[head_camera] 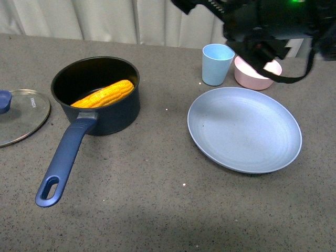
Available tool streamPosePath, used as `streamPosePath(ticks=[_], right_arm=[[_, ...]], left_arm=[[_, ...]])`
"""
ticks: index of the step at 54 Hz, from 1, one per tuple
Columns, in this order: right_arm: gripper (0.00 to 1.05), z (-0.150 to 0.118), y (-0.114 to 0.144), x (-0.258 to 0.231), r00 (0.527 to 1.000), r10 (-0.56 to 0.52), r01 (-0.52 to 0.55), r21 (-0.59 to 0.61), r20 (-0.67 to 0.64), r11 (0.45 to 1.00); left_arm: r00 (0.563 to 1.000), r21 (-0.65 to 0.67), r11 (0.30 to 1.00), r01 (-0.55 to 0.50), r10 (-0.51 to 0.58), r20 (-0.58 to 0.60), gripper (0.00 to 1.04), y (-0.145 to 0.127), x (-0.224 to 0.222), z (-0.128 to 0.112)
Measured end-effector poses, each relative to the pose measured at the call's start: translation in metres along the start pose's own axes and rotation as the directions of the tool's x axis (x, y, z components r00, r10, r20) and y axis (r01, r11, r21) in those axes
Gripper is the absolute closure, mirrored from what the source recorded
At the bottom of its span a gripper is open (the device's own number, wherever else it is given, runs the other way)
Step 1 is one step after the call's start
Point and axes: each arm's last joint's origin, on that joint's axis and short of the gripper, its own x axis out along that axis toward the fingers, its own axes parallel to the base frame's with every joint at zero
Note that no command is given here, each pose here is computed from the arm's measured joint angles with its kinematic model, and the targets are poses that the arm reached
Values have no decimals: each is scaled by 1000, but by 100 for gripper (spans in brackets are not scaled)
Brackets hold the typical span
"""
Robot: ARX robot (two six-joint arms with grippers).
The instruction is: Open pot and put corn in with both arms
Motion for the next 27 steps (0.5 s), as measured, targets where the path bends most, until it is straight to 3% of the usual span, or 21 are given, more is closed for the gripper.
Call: streamPosePath(ticks=[16, 27], right_arm=[[9, 28, -50, -71, 997, 7, 8, -190, 76, 982], [9, 31, -81, -126, 992, 25, 15, -317, 121, 948]], left_arm=[[1000, 0, 1000, 0, 0, 0, 7, 0, 0, 0], [1000, 0, 1000, 0, 0, 0, 7, 0, 0, 0]])
